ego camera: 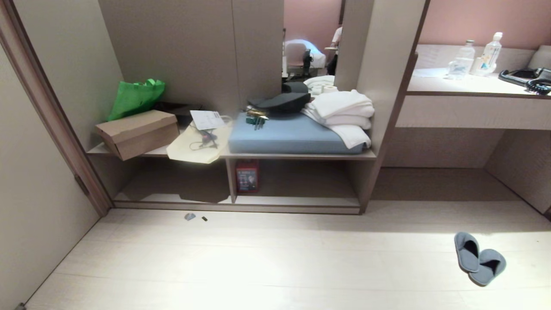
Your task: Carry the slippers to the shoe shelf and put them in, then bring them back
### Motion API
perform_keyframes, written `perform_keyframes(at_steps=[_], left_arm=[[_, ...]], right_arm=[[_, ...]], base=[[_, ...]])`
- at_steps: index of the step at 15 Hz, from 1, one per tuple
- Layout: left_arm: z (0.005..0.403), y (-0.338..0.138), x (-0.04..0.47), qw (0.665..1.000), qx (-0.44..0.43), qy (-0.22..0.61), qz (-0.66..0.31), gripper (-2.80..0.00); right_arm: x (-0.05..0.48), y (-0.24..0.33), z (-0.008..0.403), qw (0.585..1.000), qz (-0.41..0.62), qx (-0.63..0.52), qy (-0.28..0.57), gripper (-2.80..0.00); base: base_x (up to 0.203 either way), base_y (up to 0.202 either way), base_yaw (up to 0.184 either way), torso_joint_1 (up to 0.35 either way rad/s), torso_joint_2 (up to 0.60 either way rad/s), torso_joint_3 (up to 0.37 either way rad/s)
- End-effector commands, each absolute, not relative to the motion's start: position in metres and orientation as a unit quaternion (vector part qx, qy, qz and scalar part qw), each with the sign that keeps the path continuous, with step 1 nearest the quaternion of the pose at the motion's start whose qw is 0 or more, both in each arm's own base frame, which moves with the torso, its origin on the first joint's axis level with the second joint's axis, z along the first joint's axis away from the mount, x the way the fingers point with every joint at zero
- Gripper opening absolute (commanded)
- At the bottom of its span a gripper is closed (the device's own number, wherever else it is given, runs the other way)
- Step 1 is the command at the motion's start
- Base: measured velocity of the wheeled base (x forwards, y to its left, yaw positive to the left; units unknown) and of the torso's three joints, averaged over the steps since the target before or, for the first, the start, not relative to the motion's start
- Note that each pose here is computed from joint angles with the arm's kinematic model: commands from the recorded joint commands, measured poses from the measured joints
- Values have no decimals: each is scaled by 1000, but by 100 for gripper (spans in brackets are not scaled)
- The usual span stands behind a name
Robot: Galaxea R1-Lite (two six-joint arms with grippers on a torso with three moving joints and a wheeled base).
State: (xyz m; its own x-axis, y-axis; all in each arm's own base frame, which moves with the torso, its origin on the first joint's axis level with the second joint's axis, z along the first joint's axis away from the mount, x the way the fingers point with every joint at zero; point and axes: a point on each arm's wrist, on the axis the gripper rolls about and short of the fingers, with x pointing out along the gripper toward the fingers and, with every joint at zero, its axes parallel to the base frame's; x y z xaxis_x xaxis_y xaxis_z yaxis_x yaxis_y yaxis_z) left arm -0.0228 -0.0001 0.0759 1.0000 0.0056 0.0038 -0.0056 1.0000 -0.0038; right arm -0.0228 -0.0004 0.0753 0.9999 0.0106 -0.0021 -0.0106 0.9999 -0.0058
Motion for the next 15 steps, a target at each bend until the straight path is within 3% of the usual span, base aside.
perform_keyframes(at_steps=[1, 15], left_arm=[[76, 0, -23, 1000, -3, -2, 3, -280], [76, 0, -23, 1000, -5, -2, 3, -280]], right_arm=[[-23, 0, 75, 1000, 5, -3, 2, -280], [-23, 0, 75, 1000, 6, -2, 2, -280]], base=[[-190, 0, 4, 6, -11, 3], [-195, 0, 1, 3, 3, 2]])
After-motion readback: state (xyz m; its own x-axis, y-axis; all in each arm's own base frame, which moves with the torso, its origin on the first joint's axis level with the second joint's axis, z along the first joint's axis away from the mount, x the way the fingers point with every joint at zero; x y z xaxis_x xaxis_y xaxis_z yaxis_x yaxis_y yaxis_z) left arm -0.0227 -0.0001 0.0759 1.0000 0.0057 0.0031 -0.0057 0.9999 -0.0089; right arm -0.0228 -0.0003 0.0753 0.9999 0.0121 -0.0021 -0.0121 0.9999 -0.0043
